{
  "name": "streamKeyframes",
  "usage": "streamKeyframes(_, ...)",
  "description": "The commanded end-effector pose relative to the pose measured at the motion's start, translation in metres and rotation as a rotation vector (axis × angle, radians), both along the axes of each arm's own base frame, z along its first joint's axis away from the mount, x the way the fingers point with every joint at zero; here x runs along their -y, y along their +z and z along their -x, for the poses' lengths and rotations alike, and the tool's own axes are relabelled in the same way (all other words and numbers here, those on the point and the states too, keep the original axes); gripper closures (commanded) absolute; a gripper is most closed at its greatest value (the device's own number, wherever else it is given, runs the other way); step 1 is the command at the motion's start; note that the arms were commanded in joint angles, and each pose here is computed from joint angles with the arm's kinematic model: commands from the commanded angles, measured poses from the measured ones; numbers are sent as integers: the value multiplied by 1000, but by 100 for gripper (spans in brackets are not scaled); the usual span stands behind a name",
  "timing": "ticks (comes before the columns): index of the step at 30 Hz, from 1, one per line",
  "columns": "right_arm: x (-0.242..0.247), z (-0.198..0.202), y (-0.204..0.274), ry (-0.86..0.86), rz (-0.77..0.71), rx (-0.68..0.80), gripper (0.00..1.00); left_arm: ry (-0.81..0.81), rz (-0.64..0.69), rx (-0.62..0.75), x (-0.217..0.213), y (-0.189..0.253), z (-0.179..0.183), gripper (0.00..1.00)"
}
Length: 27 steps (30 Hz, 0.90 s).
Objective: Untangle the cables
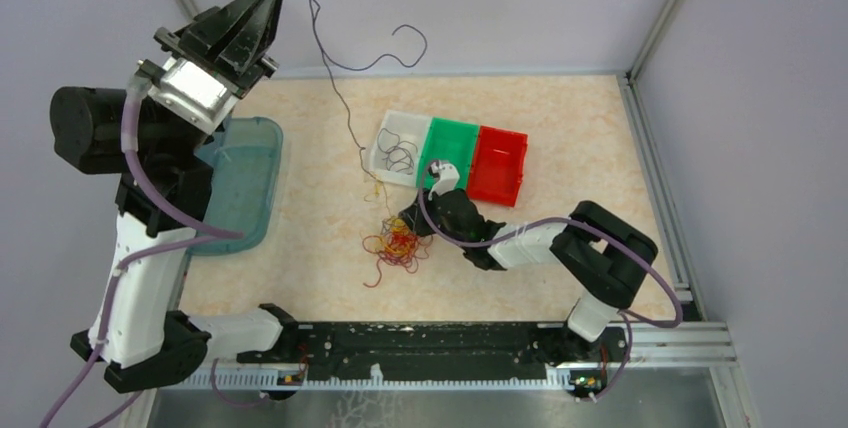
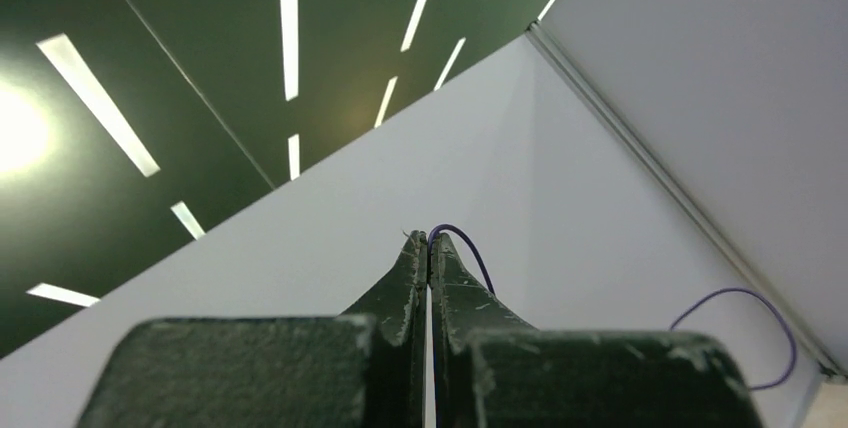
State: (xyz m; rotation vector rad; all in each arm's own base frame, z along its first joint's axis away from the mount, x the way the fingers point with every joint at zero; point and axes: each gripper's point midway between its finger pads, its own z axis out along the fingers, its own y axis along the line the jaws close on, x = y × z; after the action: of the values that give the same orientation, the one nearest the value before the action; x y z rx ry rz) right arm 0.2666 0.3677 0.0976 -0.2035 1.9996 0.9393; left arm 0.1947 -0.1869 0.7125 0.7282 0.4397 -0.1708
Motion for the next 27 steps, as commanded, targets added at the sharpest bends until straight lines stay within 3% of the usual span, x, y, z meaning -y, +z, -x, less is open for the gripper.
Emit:
streamKeyframes(1,-5,6,-16,13,3,-19,95,60,77,173,-23,40,27,100)
streamKeyframes(3,-4,9,-24,15,15,-32,100,73,77,200,-24,44,28,100)
streamKeyframes(20,7,34,-95,22,133,-138,100,182,115,525,-29,95,50,100)
streamKeyframes(24,16,31,-89,-12,132,-115,100,192,123,554,-28,98,49,100)
streamKeyframes(27,18,27,-52,-10,99,-26,97,182,83,499,-20,89,38,100)
